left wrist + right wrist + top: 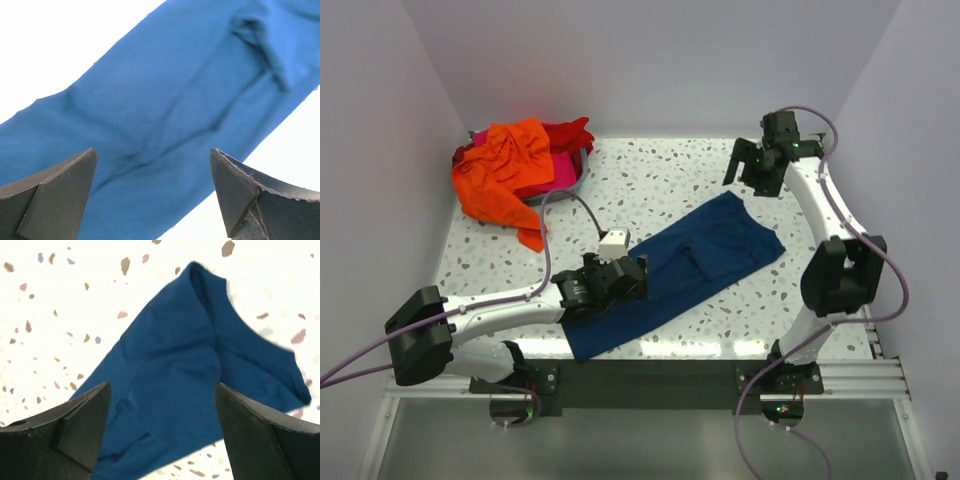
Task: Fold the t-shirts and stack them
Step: Fold the tshirt
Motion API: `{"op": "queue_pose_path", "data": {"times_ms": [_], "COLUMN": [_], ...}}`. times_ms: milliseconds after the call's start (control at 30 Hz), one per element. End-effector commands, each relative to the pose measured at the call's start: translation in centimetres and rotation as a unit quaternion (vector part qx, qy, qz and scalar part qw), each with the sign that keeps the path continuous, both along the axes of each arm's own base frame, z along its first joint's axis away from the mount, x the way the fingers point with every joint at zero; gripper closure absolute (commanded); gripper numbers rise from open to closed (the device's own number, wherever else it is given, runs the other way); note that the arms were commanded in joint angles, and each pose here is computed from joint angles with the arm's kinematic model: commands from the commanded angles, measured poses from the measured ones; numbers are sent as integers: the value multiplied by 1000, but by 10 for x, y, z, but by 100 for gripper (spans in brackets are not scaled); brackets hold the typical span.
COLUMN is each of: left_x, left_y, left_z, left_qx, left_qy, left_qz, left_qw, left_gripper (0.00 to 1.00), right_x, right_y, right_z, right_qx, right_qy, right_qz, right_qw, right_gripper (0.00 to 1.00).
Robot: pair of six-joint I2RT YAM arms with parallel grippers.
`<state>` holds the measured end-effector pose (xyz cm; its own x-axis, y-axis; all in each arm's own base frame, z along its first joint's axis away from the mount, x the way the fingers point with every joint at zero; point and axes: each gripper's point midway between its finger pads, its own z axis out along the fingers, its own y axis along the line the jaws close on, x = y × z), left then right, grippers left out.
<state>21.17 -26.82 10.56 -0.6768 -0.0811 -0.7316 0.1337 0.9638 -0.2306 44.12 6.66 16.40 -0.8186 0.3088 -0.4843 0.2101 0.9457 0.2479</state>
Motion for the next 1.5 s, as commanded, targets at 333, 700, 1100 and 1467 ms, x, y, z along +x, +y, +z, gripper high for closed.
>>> {"op": "queue_pose_path", "data": {"times_ms": [333, 700, 1100, 1467], "left_x": [-24, -42, -73, -112], "left_y": [48, 52, 27, -41], "left_z": [-60, -87, -101, -59], "left_qx": [16, -4, -78, -158], "left_qy": [29, 66, 105, 120], "left_qz": [-8, -15, -40, -108], "left_qw": [999, 998, 991, 974], "left_gripper": [0, 0, 2, 2], "right_x": [-120, -132, -86, 0], "right_y": [52, 48, 49, 73], "right_z": [-40, -123, -167, -143], "right_qx": [59, 35, 10, 26], "right_qy": [25, 122, 165, 132], "right_qz": [58, 54, 50, 58], "right_qw": [996, 990, 985, 989], "right_gripper": [11, 11, 11, 11]}}
